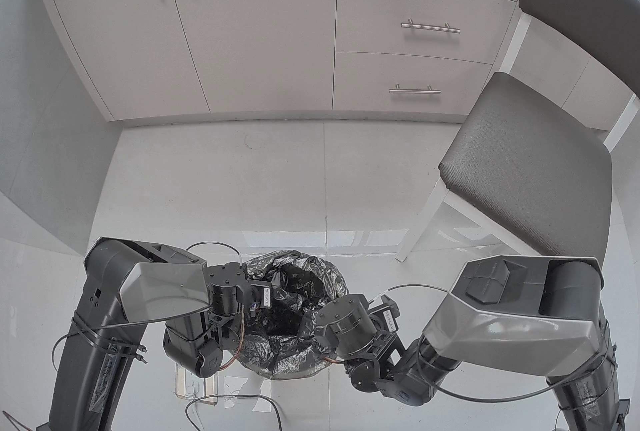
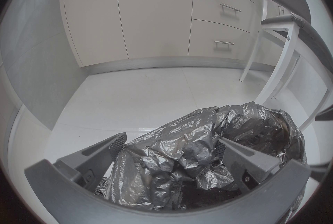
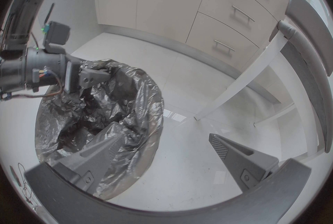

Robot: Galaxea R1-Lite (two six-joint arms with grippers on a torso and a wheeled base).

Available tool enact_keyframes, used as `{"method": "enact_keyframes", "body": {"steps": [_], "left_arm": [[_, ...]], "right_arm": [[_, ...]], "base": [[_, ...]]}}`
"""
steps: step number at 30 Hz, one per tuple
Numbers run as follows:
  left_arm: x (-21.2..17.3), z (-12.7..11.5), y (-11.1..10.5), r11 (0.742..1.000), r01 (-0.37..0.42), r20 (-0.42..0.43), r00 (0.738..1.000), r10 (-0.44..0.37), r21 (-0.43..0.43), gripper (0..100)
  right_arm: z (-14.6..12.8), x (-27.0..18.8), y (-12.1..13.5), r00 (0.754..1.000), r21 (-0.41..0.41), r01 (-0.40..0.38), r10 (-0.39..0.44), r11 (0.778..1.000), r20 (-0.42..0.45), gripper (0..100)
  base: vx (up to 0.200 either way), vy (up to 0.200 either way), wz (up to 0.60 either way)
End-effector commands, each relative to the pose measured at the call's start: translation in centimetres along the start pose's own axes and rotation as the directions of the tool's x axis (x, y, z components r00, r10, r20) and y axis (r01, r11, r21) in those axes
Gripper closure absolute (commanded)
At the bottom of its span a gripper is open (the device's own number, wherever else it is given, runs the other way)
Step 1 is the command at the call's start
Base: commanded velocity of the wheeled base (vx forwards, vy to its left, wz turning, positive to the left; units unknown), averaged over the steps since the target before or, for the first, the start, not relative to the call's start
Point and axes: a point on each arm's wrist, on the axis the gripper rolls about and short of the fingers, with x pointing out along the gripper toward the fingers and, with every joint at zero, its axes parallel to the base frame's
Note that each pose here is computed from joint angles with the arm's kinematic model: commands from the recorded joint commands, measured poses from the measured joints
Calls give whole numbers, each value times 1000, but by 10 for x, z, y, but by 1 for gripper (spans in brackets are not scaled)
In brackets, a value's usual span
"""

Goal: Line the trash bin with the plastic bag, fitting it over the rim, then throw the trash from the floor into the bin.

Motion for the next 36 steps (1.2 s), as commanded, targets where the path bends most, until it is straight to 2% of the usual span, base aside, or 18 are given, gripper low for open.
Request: {"method": "enact_keyframes", "body": {"steps": [1, 11, 19, 25, 36], "left_arm": [[0, 0, 0, 1000, -1, -1, 1000, 1, 0, 0], [0, -2, -1, 1000, 1, -5, 1000, -1, 2, 0], [0, -2, -1, 1000, 1, -5, 1000, -1, 2, 0], [-1, -1, -1, 1000, 1, -2, 1000, -1, 1, 0], [-1, -2, -1, 1000, 2, -5, 1000, -2, 3, 0]], "right_arm": [[-6, -3, 13, 1000, -17, -25, 25, 1000, 4, 0], [-5, 8, 33, 999, -16, -38, 38, 999, 28, 0], [-9, 12, 43, 999, -50, -44, 46, 998, 25, 0], [-24, 7, 35, 999, -92, -40, 38, 995, -23, 0], [-34, 1, 19, 998, -93, -26, 20, 995, -64, 0]], "base": [[0, 0, 0], [0, 0, 0], [0, 0, 0], [0, 0, 0], [0, 0, 0]]}}
